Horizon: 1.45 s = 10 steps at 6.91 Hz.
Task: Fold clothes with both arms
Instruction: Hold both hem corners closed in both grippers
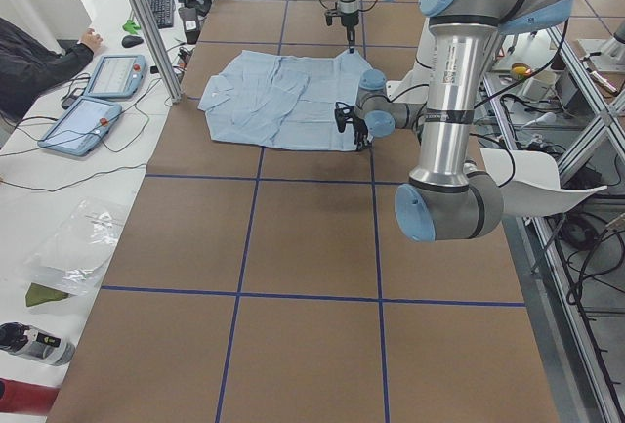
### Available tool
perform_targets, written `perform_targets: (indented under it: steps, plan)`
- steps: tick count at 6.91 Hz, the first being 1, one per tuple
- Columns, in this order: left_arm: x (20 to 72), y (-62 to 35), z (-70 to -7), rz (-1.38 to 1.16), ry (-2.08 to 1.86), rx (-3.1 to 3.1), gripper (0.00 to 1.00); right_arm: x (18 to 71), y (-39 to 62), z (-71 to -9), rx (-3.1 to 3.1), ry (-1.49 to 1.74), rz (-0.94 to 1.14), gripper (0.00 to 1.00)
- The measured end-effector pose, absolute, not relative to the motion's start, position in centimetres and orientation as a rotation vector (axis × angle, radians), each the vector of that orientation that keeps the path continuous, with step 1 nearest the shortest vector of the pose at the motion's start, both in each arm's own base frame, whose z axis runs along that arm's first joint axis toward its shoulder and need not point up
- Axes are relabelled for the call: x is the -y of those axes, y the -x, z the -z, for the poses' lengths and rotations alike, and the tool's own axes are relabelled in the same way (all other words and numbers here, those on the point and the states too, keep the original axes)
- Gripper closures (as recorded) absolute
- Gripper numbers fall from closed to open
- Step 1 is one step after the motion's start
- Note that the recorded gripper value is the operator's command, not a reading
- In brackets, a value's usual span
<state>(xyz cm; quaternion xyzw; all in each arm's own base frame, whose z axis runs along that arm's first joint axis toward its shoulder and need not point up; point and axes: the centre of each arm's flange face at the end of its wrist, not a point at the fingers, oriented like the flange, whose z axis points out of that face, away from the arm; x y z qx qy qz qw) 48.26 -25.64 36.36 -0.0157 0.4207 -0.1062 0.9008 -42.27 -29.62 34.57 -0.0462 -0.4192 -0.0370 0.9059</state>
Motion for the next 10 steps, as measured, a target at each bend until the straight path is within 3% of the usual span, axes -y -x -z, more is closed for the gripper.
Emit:
perform_targets:
  steps: [3,6,8,9,10]
  plan:
    - [25.52,-48.3,-36.41,0.218,0.034,-0.869,0.58,29.68,42.24,-34.59,0.866,0.095,0.076,1.0]
    - [25.51,-48.36,-36.43,0.222,0.037,-0.869,0.85,29.69,42.25,-34.62,0.865,0.095,0.077,1.0]
    - [25.5,-48.4,-36.37,0.229,0.041,-0.869,0.92,29.71,42.24,-34.62,0.865,0.094,0.077,1.0]
    - [25.51,-48.41,-36.32,0.229,0.041,-0.87,1.0,29.73,42.21,-34.65,0.864,0.094,0.077,1.0]
    - [25.55,-48.37,-36.23,0.23,0.041,-0.872,1.0,29.83,42.13,-34.67,0.864,0.092,0.075,1.0]
